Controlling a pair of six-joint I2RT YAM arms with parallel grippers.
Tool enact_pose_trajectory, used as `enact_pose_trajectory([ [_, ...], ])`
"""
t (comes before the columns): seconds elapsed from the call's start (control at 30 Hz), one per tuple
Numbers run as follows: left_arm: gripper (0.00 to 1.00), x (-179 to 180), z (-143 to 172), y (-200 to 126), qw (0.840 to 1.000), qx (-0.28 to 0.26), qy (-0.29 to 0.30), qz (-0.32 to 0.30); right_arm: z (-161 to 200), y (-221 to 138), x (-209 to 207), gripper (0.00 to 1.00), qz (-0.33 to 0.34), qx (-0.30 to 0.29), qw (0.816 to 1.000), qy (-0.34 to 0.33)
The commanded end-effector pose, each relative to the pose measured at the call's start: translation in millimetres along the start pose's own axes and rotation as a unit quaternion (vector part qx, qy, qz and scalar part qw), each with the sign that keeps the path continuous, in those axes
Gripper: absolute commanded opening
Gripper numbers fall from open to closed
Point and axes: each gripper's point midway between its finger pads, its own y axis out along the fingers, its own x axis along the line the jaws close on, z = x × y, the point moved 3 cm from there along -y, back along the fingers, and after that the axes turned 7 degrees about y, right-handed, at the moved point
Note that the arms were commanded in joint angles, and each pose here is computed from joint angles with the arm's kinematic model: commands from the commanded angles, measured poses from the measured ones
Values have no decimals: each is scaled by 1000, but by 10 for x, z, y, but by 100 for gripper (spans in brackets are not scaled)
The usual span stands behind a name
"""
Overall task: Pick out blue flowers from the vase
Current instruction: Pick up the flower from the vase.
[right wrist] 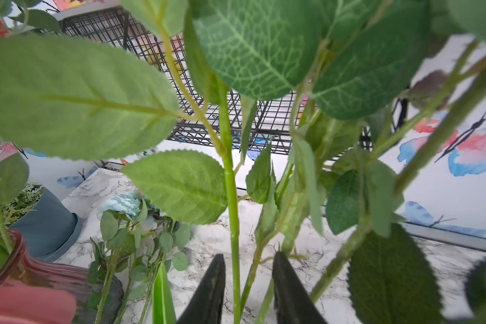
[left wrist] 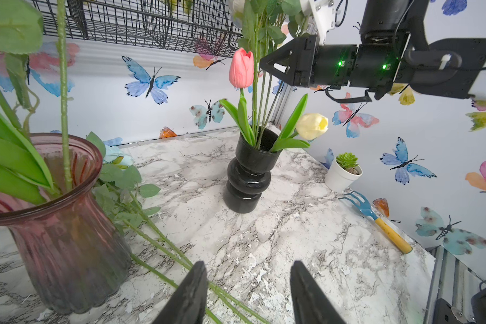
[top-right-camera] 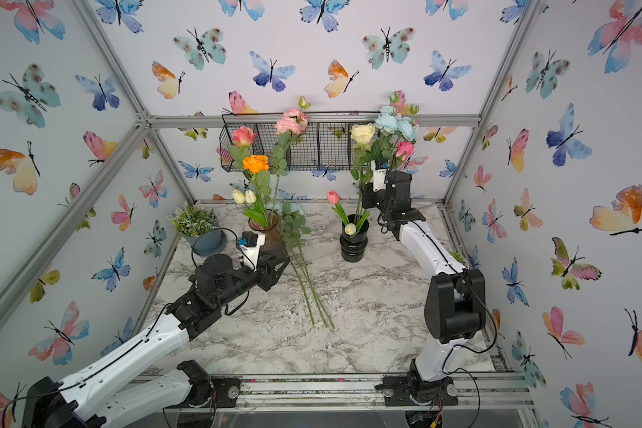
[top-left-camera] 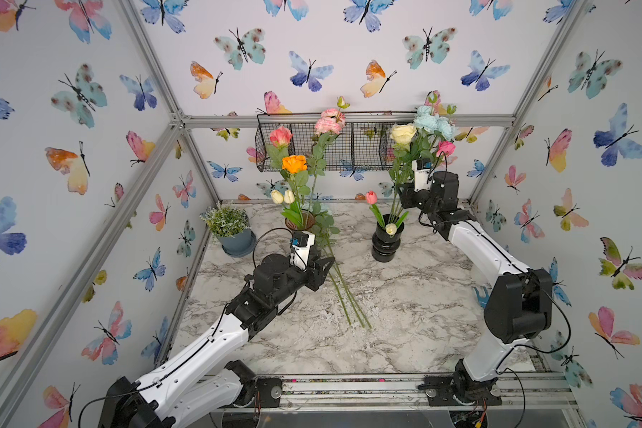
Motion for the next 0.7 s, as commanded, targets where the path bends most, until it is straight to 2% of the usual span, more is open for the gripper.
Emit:
enact_pose_trajectory([
  [0.0, 49, 43, -7, -50, 1000, -4, 6, -10, -16, 68, -10, 31, 5, -2, 1000, -6],
  [0.43, 49, 85, 3, -82, 1000, -4, 6, -16, -6, 165, -36, 28, 7, -4, 1000, -4],
  [0.67, 49, 101, 30, -74, 1000, -2, 4, -17, -7, 93, 99, 10, -39, -11, 999, -6],
])
